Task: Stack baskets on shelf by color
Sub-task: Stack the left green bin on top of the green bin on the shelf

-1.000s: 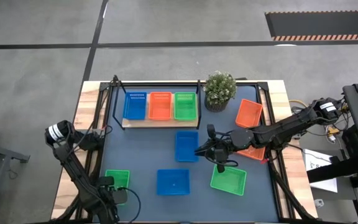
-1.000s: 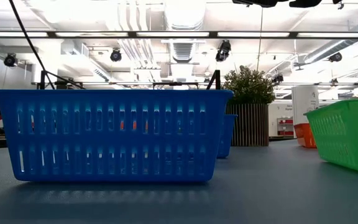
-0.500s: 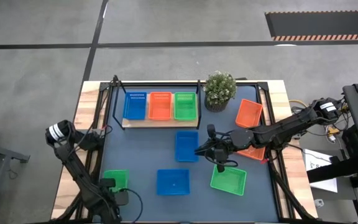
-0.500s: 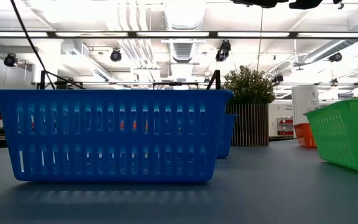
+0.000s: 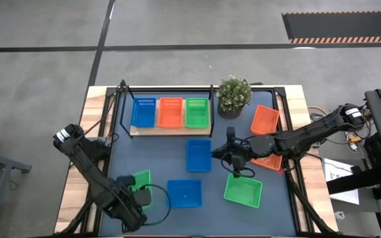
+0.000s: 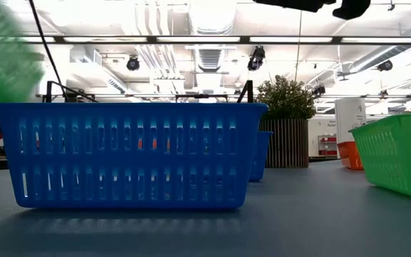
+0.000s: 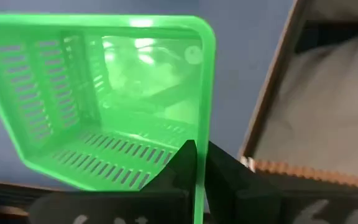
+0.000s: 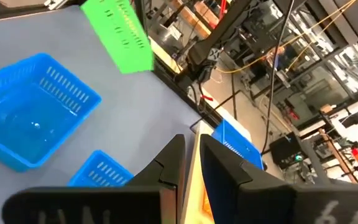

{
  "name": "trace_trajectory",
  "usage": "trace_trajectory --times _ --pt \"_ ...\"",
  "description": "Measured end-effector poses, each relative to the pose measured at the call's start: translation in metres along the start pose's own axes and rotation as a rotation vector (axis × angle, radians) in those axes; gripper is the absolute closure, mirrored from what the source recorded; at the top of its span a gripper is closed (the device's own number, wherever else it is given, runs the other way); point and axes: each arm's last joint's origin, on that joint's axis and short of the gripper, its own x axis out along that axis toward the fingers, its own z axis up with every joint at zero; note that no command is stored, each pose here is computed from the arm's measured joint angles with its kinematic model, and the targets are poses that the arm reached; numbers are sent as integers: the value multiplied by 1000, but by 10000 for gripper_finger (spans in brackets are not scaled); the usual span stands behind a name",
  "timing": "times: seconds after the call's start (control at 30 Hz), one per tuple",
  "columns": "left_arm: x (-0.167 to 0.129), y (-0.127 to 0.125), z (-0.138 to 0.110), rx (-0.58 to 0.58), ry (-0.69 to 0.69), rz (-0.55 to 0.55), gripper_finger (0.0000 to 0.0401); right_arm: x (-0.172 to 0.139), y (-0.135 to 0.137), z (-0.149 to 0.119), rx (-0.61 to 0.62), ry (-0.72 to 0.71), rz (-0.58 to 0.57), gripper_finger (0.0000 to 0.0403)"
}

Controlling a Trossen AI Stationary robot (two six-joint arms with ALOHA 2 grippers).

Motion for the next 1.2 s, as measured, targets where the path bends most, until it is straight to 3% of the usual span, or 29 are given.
trace_trajectory --times 0.27,0.47,0.63,0.9,1.2 --pt "-48 36 49 126 -323 220 401 -27 -10 2 54 20 13 360" --pt "-52 80 97 224 -365 336 401 -45 -13 -1 108 43 40 360" --pt "-55 120 128 225 -368 388 401 -60 -11 -9 119 30 31 360" --pt "-61 168 156 192 -395 441 401 -85 -13 -16 150 -32 -12 360" --pt "-54 198 183 205 -520 477 401 -99 -12 -23 160 -60 -32 360"
